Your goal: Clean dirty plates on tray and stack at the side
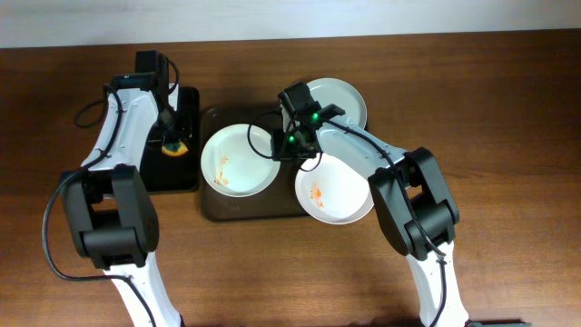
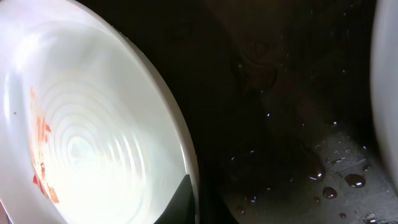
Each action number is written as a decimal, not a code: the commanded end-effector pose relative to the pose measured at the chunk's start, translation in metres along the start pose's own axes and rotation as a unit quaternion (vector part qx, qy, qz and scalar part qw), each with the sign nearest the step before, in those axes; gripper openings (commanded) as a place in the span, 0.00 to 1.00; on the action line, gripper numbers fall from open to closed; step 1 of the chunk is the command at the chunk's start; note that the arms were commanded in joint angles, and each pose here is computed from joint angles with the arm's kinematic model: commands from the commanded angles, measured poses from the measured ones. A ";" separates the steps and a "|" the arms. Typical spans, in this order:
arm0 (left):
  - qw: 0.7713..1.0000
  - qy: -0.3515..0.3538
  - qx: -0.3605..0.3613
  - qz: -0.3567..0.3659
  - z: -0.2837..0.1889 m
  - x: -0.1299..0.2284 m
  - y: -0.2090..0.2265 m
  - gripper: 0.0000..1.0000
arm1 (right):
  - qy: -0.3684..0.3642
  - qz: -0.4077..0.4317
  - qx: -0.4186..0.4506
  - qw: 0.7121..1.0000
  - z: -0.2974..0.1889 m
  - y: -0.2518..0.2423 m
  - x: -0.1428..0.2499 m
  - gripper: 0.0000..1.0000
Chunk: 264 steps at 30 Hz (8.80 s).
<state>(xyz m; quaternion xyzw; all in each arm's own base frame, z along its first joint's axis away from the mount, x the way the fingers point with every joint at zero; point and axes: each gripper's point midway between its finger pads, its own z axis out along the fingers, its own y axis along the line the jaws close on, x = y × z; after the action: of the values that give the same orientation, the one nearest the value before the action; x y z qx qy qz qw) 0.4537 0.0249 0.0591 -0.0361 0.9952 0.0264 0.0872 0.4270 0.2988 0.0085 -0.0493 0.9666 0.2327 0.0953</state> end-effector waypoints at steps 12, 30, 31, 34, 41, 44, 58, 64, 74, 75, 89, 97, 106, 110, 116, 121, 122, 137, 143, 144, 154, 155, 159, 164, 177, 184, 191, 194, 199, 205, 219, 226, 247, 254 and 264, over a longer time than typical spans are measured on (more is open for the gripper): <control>0.989 -0.030 0.122 0.076 -0.022 -0.003 -0.123 0.01 | -0.029 0.072 0.032 0.996 -0.003 -0.034 -0.022 0.04; 0.975 0.045 0.207 0.072 0.057 0.080 -0.155 0.01 | -0.037 0.078 0.036 0.996 -0.005 -0.041 -0.027 0.04; 0.970 0.045 0.226 0.081 0.054 0.081 -0.161 0.01 | -0.036 0.077 0.036 0.996 -0.005 -0.041 -0.027 0.04; 0.967 0.021 0.238 0.090 0.053 0.070 -0.160 0.01 | -0.034 0.078 0.036 0.996 -0.005 -0.041 -0.025 0.04; 0.985 -0.112 0.106 0.076 0.064 0.002 -0.117 0.01 | -0.034 0.078 0.036 0.996 -0.005 -0.040 -0.025 0.04; 0.987 -0.151 0.010 0.060 0.063 -0.017 -0.088 0.01 | -0.034 0.078 0.036 0.996 -0.005 -0.040 -0.025 0.04; 0.961 0.023 0.224 0.161 0.054 0.082 -0.175 0.01 | -0.030 0.078 0.029 0.996 -0.005 -0.038 -0.024 0.04; 0.973 -0.102 0.130 0.162 0.060 0.019 -0.155 0.01 | -0.028 0.078 0.028 0.996 -0.005 -0.038 -0.023 0.04; 0.993 -0.073 0.001 0.095 0.069 0.028 -0.107 0.01 | -0.028 0.078 0.028 0.996 -0.005 -0.038 -0.023 0.04; 0.994 -0.037 0.034 0.100 0.070 0.045 -0.116 0.01 | -0.028 0.078 0.028 0.996 -0.005 -0.038 -0.023 0.04; 0.984 -0.048 0.166 0.051 0.051 0.024 -0.142 0.01 | 0.025 0.086 0.016 0.996 -0.004 -0.034 0.001 0.04; 0.991 -0.113 0.057 0.045 0.054 -0.007 -0.108 0.01 | 0.025 0.086 0.016 0.996 -0.004 -0.034 0.001 0.04; 0.976 0.069 0.204 0.042 0.036 0.072 -0.150 0.01 | 0.026 0.086 0.013 0.996 -0.004 -0.033 0.001 0.04; 0.973 0.013 0.229 0.035 0.032 0.042 -0.161 0.01 | 0.027 0.087 0.013 0.996 -0.004 -0.033 0.001 0.04; 0.970 -0.041 0.240 0.028 0.057 0.012 -0.170 0.01 | 0.027 0.087 0.014 0.996 -0.004 -0.033 0.002 0.04; 0.984 -0.015 0.180 -0.001 0.053 0.005 -0.141 0.01 | 0.027 0.087 0.014 0.996 -0.004 -0.033 0.002 0.04; 0.988 -0.012 0.155 -0.005 0.048 0.003 -0.133 0.01 | 0.027 0.087 0.014 0.996 -0.004 -0.033 0.002 0.04; 0.994 0.053 0.082 0.058 0.045 0.029 -0.157 0.01 | 0.026 0.086 0.013 0.996 -0.004 -0.033 0.001 0.04; 0.989 0.089 0.084 0.086 0.077 0.051 -0.178 0.01 | 0.027 0.083 0.013 0.996 -0.004 -0.033 0.001 0.04; 0.988 0.096 0.088 0.082 0.080 0.053 -0.177 0.01 | 0.027 0.083 0.013 0.996 -0.004 -0.033 0.001 0.04; 0.977 0.203 0.057 -0.008 0.080 0.082 -0.089 0.01 | 0.026 0.083 0.013 0.996 -0.004 -0.033 0.001 0.04; 0.975 0.215 0.058 -0.005 0.079 0.088 -0.092 0.01 | 0.026 0.083 0.013 0.996 -0.004 -0.033 0.001 0.04; 0.942 0.218 0.245 0.067 0.058 0.095 -0.167 0.01 | 0.026 0.083 0.013 0.996 -0.004 -0.033 0.001 0.04; 0.947 0.145 0.275 0.081 0.071 0.064 -0.185 0.01 | 0.026 0.083 0.013 0.996 -0.004 -0.033 0.001 0.04; 0.983 0.180 -0.038 -0.018 0.118 0.078 -0.077 0.01 | 0.026 0.083 0.013 0.996 -0.004 -0.034 0.001 0.04; 0.935 0.252 0.216 0.128 0.088 0.116 -0.148 0.01 | 0.026 0.083 0.013 0.996 -0.004 -0.033 0.001 0.04; 0.948 0.130 0.255 0.138 0.106 0.065 -0.181 0.01 | 0.026 0.083 0.013 0.996 -0.004 -0.033 0.001 0.04; 0.991 0.088 0.091 0.036 0.131 0.035 -0.135 0.01 | 0.026 0.083 0.013 0.996 -0.004 -0.034 0.001 0.04; 0.986 0.089 -0.126 -0.059 0.126 0.046 -0.062 0.01 | 0.026 0.079 0.013 0.996 -0.004 -0.034 0.001 0.04; 0.973 0.229 -0.022 0.017 0.111 0.103 -0.091 0.01 | 0.026 0.079 0.013 0.996 -0.004 -0.033 0.001 0.04; 0.931 0.182 0.315 0.035 0.022 0.036 -0.156 0.01 | 0.046 0.078 -0.010 0.996 -0.005 -0.026 0.008 0.04; 0.941 0.016 0.333 0.063 -0.100 -0.047 -0.144 0.01 | 0.000 0.048 -0.019 0.999 -0.053 -0.003 -0.010 0.04; 0.973 0.005 0.226 0.044 -0.083 -0.055 -0.108 0.01 | -0.309 -0.106 0.461 0.825 -0.250 0.011 -0.010 0.04; 0.981 0.009 0.194 0.015 -0.079 -0.057 -0.097 0.01 | -0.437 -0.100 0.512 0.732 -0.293 0.049 -0.012 0.04; 0.981 0.014 0.193 0.014 -0.079 -0.054 -0.097 0.01 | -0.293 0.090 0.290 0.907 -0.197 0.020 0.002 0.04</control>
<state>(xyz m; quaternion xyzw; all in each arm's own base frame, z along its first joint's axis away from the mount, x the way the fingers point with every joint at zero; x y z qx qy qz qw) 0.5009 -0.0773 0.1372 0.0030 0.9828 -0.1686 0.0753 0.3849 0.2288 0.2316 0.0627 0.8665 -0.1624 0.4679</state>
